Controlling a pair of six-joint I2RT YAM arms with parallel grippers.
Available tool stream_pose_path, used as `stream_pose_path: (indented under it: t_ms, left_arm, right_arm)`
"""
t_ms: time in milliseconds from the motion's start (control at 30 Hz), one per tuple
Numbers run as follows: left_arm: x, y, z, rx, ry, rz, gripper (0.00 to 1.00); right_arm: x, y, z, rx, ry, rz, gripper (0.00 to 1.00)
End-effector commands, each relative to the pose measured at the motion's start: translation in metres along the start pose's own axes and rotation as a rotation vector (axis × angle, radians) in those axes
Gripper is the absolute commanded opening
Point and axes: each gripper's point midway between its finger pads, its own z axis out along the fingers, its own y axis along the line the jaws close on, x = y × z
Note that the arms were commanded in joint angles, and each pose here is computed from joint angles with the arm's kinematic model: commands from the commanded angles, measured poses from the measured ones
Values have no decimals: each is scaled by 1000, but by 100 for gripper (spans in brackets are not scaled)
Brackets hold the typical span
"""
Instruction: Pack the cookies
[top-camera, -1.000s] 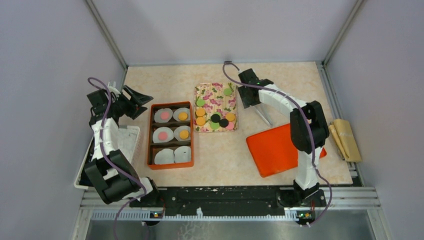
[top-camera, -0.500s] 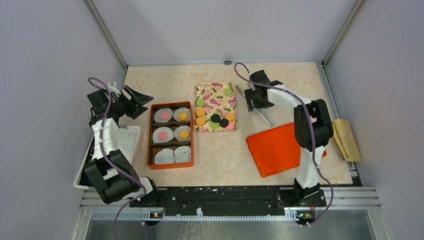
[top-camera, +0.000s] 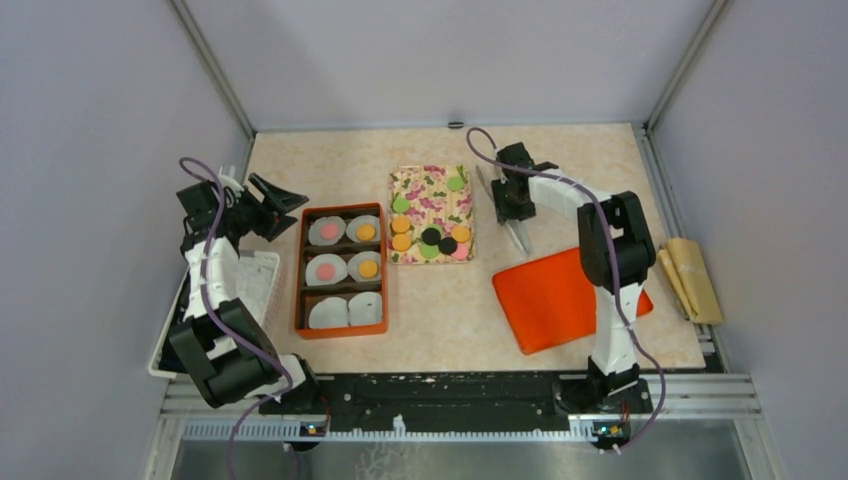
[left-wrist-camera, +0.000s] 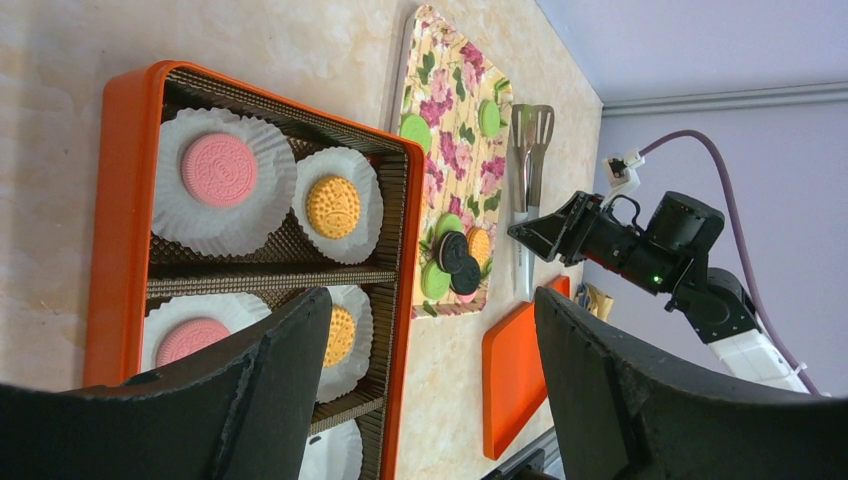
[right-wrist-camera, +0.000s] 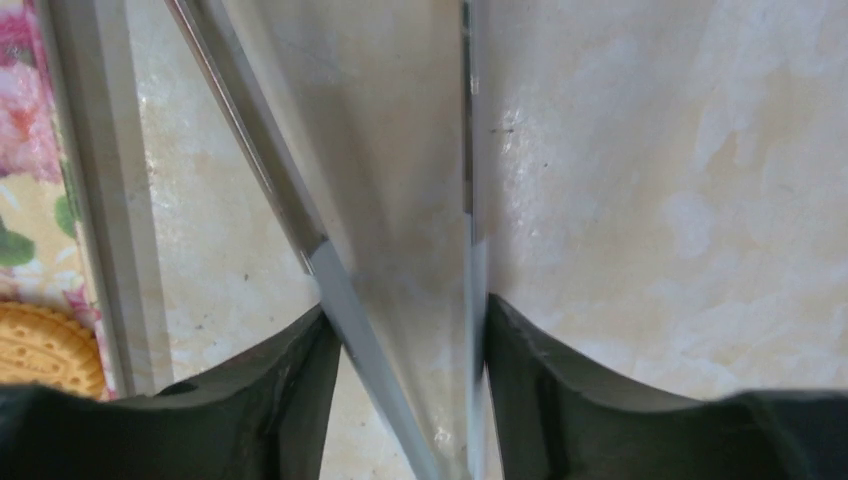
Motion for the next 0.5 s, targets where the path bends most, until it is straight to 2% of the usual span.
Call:
stream_pose_path:
  t_ms: [0, 100, 467]
  left_arm:
    - [-2, -4, 1, 29, -3, 45, 80]
    - [-3, -4, 2, 28, -3, 45, 80]
    - [-4, -6, 1, 31, -8, 46, 80]
  right_arm:
    - [29, -11, 24, 43, 107, -8, 32]
    - [17, -11, 13, 43, 64, -7, 23]
    - [-51, -7, -96, 14, -250, 20, 25]
